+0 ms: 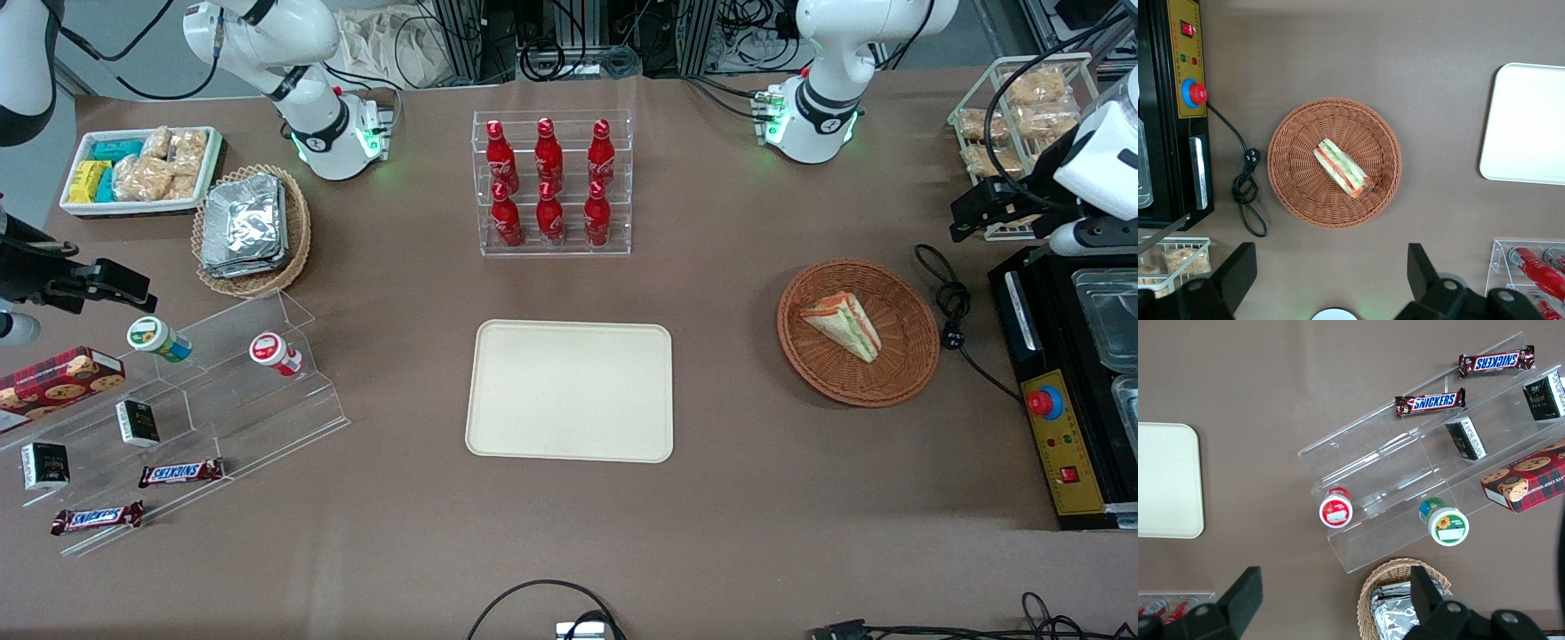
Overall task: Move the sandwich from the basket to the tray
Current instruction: 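Move the left gripper over the sandwich in the wicker basket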
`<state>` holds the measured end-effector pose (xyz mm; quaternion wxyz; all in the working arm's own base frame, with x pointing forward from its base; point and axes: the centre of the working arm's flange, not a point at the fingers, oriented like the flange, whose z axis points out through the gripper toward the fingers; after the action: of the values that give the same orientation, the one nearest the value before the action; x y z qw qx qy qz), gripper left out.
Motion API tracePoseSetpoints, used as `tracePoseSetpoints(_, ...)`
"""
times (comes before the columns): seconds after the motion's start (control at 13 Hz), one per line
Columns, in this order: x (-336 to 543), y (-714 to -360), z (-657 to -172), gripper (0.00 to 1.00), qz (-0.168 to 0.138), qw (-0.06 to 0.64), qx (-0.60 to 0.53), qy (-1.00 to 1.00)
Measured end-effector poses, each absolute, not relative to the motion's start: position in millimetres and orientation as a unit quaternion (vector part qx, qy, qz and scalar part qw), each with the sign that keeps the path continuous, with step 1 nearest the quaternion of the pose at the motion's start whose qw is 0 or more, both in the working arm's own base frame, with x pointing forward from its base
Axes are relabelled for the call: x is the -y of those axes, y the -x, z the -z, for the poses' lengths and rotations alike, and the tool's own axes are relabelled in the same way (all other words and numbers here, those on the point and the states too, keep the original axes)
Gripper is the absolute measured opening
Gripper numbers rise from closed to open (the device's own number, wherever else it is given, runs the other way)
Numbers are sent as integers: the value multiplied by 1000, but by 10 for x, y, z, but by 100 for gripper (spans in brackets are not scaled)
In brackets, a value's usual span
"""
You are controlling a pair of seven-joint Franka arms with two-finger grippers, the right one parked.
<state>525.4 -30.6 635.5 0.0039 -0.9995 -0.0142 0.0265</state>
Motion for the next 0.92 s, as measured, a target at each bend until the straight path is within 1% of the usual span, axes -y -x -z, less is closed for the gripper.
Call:
tracePoseSetpoints(0.46, 298, -5276, -6304, 100, -33, 4, 9, 999)
tracePoseSetpoints(0.77, 306, -5340, -6110, 100, -52, 5, 22, 998)
tracePoseSetpoints(0.92, 298, -5364, -6006, 100, -51, 6, 46, 998)
